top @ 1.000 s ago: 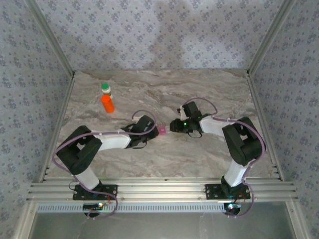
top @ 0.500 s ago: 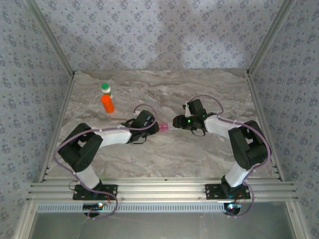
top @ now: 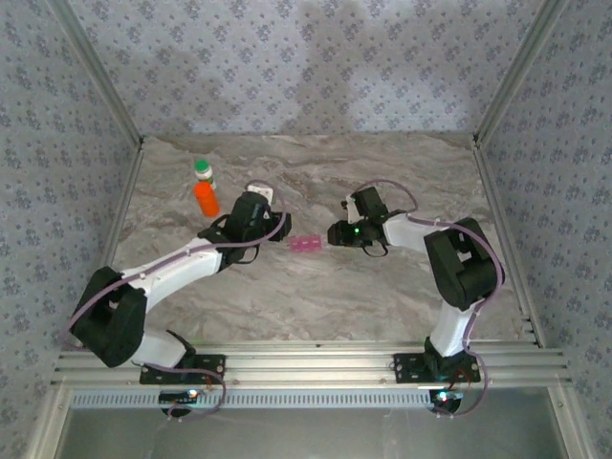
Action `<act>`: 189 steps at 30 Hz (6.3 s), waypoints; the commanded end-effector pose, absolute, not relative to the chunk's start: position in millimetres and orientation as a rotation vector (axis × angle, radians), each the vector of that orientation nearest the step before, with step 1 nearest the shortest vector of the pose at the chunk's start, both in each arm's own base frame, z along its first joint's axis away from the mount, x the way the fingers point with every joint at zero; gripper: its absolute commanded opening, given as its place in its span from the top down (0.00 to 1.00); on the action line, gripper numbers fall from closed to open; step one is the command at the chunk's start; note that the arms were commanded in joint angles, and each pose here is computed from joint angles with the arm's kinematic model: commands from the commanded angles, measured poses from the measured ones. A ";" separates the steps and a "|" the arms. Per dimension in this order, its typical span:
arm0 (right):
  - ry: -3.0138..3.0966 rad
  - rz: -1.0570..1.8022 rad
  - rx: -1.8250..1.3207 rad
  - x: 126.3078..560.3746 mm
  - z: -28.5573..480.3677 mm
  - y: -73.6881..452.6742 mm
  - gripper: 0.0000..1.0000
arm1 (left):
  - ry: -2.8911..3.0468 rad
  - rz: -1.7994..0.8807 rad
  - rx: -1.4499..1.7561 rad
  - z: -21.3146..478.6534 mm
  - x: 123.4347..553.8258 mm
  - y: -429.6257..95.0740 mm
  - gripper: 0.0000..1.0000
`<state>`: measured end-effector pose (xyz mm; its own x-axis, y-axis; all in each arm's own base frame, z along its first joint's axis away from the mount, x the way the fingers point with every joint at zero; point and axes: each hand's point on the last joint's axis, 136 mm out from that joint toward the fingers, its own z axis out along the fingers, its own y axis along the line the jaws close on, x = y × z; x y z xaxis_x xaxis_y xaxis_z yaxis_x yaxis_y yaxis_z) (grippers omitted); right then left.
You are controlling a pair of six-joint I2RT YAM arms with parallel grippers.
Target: Sort the pills into containers
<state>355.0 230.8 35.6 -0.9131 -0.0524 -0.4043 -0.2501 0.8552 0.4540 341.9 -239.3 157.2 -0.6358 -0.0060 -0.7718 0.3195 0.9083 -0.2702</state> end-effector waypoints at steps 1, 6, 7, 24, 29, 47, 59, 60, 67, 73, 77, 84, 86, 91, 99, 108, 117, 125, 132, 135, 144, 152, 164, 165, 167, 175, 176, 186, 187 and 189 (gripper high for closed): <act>2.706 0.691 -0.282 346.9 21.2 230.7 0.56 | 2.103 -0.347 0.574 169.3 339.8 -242.3 0.51; 2.723 0.693 -0.286 348.3 16.0 227.5 0.59 | 2.001 -0.352 0.946 168.0 329.3 -254.2 0.28; 2.723 0.696 -0.277 348.9 15.8 226.1 0.60 | 2.020 -0.383 0.966 166.6 330.6 -253.8 0.28; 2.731 0.791 -0.223 348.2 7.1 219.3 0.61 | 2.145 -0.354 1.354 96.5 323.1 -253.6 0.30; 2.744 0.826 -0.223 347.8 3.6 222.7 0.61 | 2.084 -0.317 1.561 83.6 316.4 -251.4 0.29; 2.771 0.844 -0.230 345.5 -3.5 225.8 0.62 | 2.096 -0.347 1.737 52.2 322.8 -261.5 0.29; 2.786 0.840 -0.233 345.7 -8.6 225.9 0.64 | 2.097 -0.354 1.737 45.2 331.2 -268.7 0.30; 2.788 0.839 -0.235 345.3 -9.4 226.3 0.64 | 2.094 -0.358 1.740 45.1 330.8 -269.6 0.31; 2.796 0.832 -0.235 345.3 -11.4 225.7 0.64 | 2.094 -0.361 1.772 41.5 330.5 -271.8 0.39; 2.798 0.833 -0.235 345.6 -12.3 225.7 0.65 | 2.093 -0.348 1.799 39.4 331.5 -270.1 0.38; 2.803 0.831 -0.240 345.0 -13.6 226.7 0.65 | 2.094 -0.337 1.815 38.9 332.9 -269.6 0.44; 2.836 0.739 -0.242 344.4 -21.9 219.4 0.65 | 2.144 -0.424 1.799 46.9 330.1 -270.7 0.58; 2.849 0.690 -0.245 344.6 -24.9 215.3 0.65 | 2.176 -0.481 1.771 51.1 331.1 -270.0 0.59; 2.880 0.588 -0.273 343.7 -32.2 210.0 0.66 | 2.299 -0.615 1.705 55.5 330.8 -259.2 0.59; 2.892 0.490 -0.330 342.8 -34.8 207.6 0.67 | 2.356 -0.655 1.575 66.7 348.9 -257.0 0.52; 2.899 0.489 -0.390 339.4 -35.4 213.5 0.68 | 2.351 -0.545 1.513 73.1 375.1 -252.4 0.50; 2.895 0.501 -0.401 339.4 -34.2 216.5 0.68 | 2.376 -0.396 1.524 58.7 387.1 -238.7 0.50; 2.895 0.513 -0.378 339.2 -34.8 217.3 0.68 | 2.406 -0.338 1.522 45.4 389.2 -234.9 0.50; 2.890 0.570 -0.365 338.9 -33.8 221.8 0.68 | 2.367 -0.314 1.501 54.3 397.6 -238.2 0.50; 2.888 0.596 -0.358 338.6 -32.6 223.2 0.68 | 2.290 -0.347 1.437 84.1 405.5 -247.5 0.50; 2.877 0.632 -0.328 338.9 -28.7 222.2 0.68 | 1.952 -0.375 1.360 158.8 381.6 -269.9 0.34; 2.869 0.662 -0.312 339.6 -25.9 224.1 0.68 | 1.989 -0.349 1.521 118.1 344.6 -285.5 0.28; 2.866 0.662 -0.309 339.6 -24.4 222.5 0.69 | 2.125 -0.298 1.667 73.7 345.5 -279.8 0.31; 2.866 0.665 -0.308 339.8 -24.4 222.3 0.69 | 2.132 -0.287 1.669 71.6 347.5 -279.6 0.31; 2.867 0.666 -0.309 339.3 -24.8 222.7 0.69 | 2.140 -0.263 1.670 69.8 351.8 -278.9 0.31; 2.865 0.667 -0.310 340.0 -24.8 223.0 0.69 | 2.168 -0.258 1.696 61.4 351.2 -279.9 0.29; 2.865 0.667 -0.308 340.4 -24.7 222.8 0.69 | 2.171 -0.266 1.703 60.1 349.0 -280.8 0.29; 2.868 0.673 -0.314 339.0 -25.6 224.1 0.69 | 2.203 -0.235 1.754 43.9 348.1 -280.3 0.27; 2.868 0.672 -0.314 338.9 -25.6 224.1 0.69 | 2.204 -0.223 1.757 43.2 348.9 -280.3 0.26; 2.866 0.673 -0.314 339.2 -25.0 224.2 0.69 | 2.202 -0.200 1.771 40.9 349.7 -280.6 0.25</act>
<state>382.1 255.5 34.3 -0.8889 -0.1389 -0.4365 -0.3644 0.7919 0.4900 351.6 -279.4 40.6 -0.2135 0.9097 -0.3561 0.9637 0.2560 0.0762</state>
